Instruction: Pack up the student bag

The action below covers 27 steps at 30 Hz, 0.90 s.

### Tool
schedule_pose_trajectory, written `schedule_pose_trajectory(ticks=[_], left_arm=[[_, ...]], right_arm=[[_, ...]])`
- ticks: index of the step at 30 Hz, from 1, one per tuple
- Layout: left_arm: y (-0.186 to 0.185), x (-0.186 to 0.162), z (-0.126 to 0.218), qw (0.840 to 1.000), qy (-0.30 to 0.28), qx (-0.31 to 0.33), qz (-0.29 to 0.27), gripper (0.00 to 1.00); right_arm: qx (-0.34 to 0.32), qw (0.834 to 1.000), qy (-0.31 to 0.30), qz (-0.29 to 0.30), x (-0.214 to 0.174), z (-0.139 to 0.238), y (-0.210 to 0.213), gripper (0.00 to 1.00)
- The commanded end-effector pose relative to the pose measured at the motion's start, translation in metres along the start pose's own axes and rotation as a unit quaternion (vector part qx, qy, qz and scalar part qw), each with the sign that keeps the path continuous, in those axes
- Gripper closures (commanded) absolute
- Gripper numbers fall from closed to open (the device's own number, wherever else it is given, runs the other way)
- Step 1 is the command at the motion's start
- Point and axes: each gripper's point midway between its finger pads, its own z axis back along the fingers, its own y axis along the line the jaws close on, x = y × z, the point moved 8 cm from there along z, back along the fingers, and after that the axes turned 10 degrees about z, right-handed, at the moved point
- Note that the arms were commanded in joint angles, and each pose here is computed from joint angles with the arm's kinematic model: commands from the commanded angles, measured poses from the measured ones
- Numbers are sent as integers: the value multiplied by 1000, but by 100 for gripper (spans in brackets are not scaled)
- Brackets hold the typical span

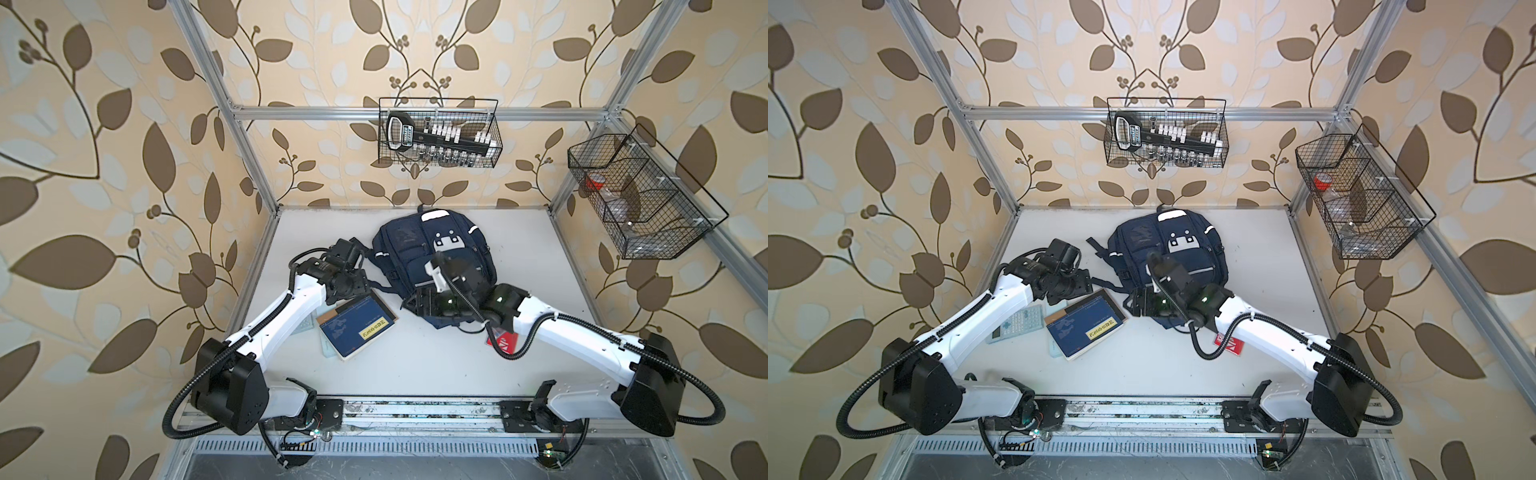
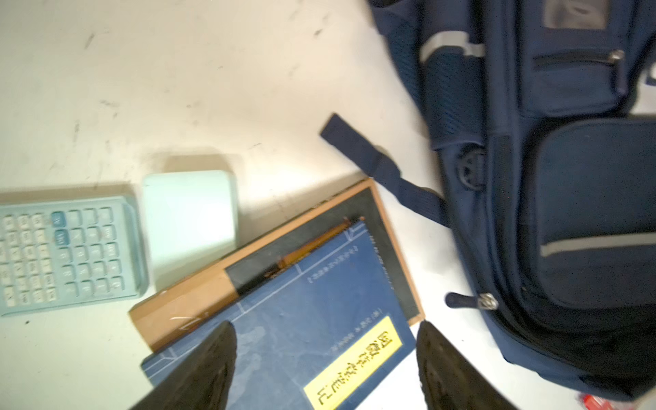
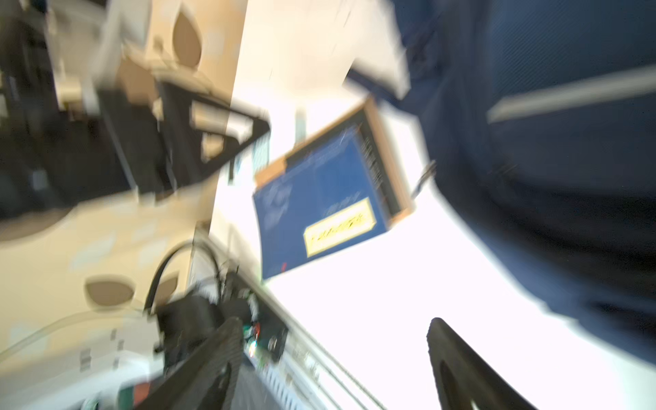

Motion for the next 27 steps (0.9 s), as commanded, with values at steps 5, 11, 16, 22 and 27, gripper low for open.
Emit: schedule_pose_trajectory(ticks=[5, 11, 16, 22, 27], left_arm=[[24, -8, -34, 997, 69, 16, 27, 26], [35, -5, -52, 996, 79, 36, 27, 26], [43, -10, -71, 993, 94, 60, 29, 24], [39, -27, -66, 986, 157, 10, 63, 28], [44, -45, -47, 980, 170, -37, 91, 28]], right_arm=[[59, 995, 63, -54, -34, -59, 8, 20], [101, 988, 87, -81, -39, -94, 8, 20], [112, 983, 102, -107, -42, -124, 3, 20], [109, 982, 102, -117, -32, -141, 2, 21], [99, 983, 93, -125, -10, -143, -11, 25]])
